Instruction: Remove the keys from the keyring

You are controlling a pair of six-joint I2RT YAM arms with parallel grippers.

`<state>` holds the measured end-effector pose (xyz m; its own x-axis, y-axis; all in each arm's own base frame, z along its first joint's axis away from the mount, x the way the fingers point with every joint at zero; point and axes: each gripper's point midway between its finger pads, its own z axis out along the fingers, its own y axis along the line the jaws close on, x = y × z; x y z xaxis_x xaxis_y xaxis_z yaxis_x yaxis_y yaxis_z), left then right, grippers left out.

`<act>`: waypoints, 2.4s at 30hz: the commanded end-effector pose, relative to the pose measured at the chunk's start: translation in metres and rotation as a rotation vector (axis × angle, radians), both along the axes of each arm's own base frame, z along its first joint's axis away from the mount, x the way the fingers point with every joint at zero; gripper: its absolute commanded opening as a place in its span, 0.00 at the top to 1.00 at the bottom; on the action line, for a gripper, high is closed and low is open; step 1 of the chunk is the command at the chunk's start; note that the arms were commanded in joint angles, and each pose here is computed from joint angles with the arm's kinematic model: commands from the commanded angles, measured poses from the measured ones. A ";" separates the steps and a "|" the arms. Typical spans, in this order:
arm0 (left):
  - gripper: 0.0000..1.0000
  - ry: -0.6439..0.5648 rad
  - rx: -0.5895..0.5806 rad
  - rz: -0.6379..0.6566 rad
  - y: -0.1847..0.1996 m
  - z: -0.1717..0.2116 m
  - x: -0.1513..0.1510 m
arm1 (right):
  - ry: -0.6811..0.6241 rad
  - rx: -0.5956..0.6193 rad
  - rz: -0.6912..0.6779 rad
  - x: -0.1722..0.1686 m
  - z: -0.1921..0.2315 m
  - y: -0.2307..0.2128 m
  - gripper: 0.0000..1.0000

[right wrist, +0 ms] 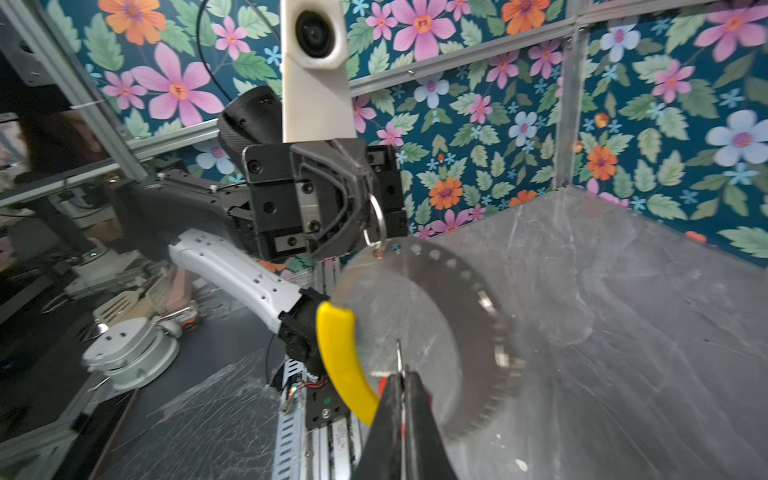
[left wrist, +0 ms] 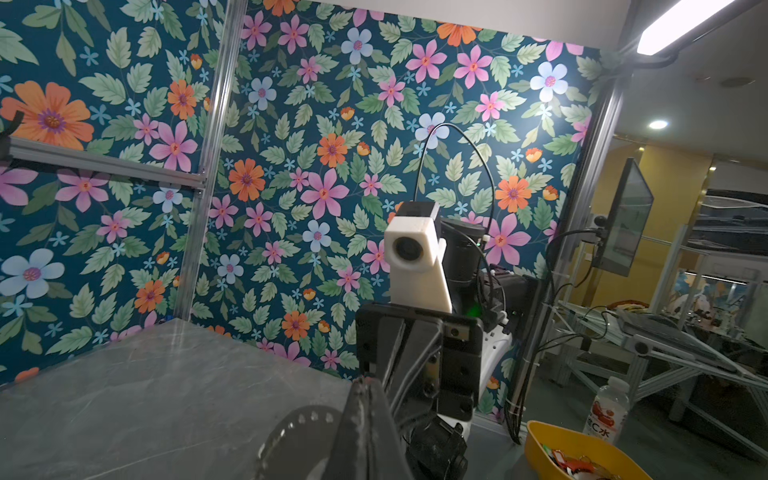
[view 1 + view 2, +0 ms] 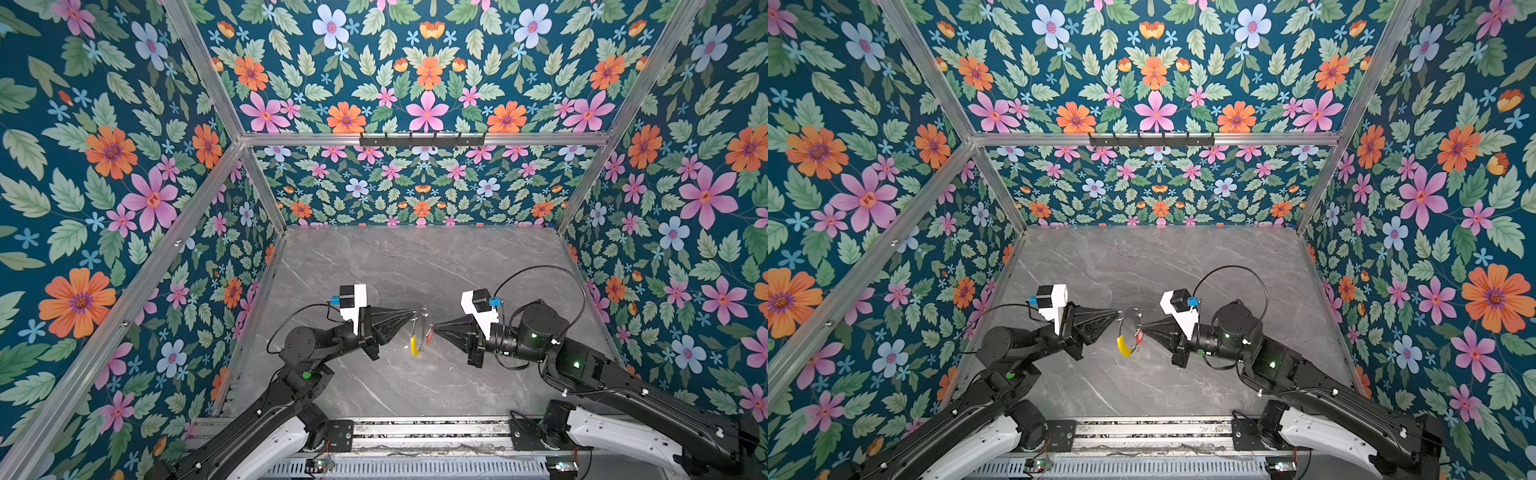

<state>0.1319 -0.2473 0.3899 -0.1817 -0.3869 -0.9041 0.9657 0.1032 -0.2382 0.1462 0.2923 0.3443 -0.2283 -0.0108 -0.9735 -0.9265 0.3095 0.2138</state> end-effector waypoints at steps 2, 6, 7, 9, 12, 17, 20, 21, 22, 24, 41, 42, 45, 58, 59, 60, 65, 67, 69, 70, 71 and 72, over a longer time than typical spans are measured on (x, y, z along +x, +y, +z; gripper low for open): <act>1.00 0.005 0.045 0.061 0.001 -0.010 0.009 | 0.016 -0.010 -0.121 0.024 -0.004 -0.023 1.00; 1.00 0.017 0.045 0.081 0.003 -0.016 0.012 | 0.078 -0.007 -0.186 0.046 -0.014 -0.041 1.00; 1.00 0.018 0.044 0.086 0.003 -0.018 0.012 | 0.112 -0.012 -0.192 0.051 -0.022 -0.043 1.00; 1.00 0.016 0.037 0.095 0.005 -0.019 0.012 | 0.172 -0.018 -0.205 0.061 -0.040 -0.044 1.00; 1.00 0.020 0.033 0.108 0.007 -0.022 0.013 | 0.270 -0.041 -0.213 0.073 -0.078 -0.041 1.00; 1.00 0.029 0.034 0.123 0.009 -0.026 0.015 | 0.449 -0.062 -0.181 0.082 -0.143 -0.023 1.00; 1.00 0.039 0.039 0.128 0.008 -0.030 0.017 | 0.558 -0.090 -0.167 0.087 -0.184 -0.013 1.00; 1.00 0.043 0.039 0.130 0.008 -0.032 0.017 | 0.588 -0.103 -0.162 0.088 -0.197 -0.010 1.00; 1.00 0.046 0.040 0.131 0.009 -0.034 0.017 | 0.607 -0.109 -0.161 0.090 -0.206 -0.007 1.00; 1.00 0.053 0.040 0.140 0.010 -0.037 0.019 | 0.645 -0.127 -0.161 0.093 -0.225 -0.002 1.00; 1.00 0.076 0.058 0.170 0.010 -0.044 0.025 | 0.642 -0.168 -0.341 0.119 -0.224 -0.014 0.60; 1.00 0.076 0.056 0.173 0.011 -0.043 0.025 | 0.615 -0.149 -0.354 0.119 -0.212 -0.017 0.60; 1.00 0.083 0.056 0.183 0.011 -0.042 0.028 | 0.512 -0.077 -0.363 0.113 -0.164 -0.025 0.59; 1.00 0.148 0.075 0.287 0.008 -0.044 0.057 | 0.075 -0.051 -0.141 0.031 -0.020 0.023 0.50; 1.00 0.152 0.077 0.287 0.007 -0.044 0.059 | 0.060 -0.078 -0.146 0.032 -0.023 0.030 0.50; 1.00 0.150 0.076 0.285 0.006 -0.042 0.059 | 0.054 -0.097 -0.151 0.034 -0.025 0.036 0.50; 1.00 0.149 0.070 0.282 0.005 -0.038 0.059 | 0.069 -0.141 -0.158 0.045 -0.036 0.052 0.50; 1.00 0.151 0.069 0.281 0.005 -0.038 0.059 | 0.073 -0.152 -0.162 0.048 -0.039 0.054 0.50; 1.00 0.154 0.070 0.282 0.005 -0.039 0.059 | 0.079 -0.162 -0.170 0.049 -0.043 0.054 0.51; 1.00 0.155 0.070 0.281 0.005 -0.038 0.060 | 0.082 -0.165 -0.171 0.050 -0.045 0.054 0.52; 1.00 0.154 0.071 0.277 0.004 -0.038 0.059 | 0.084 -0.170 -0.170 0.050 -0.047 0.055 0.54; 1.00 0.154 0.072 0.276 0.004 -0.038 0.059 | 0.088 -0.173 -0.172 0.051 -0.048 0.055 0.54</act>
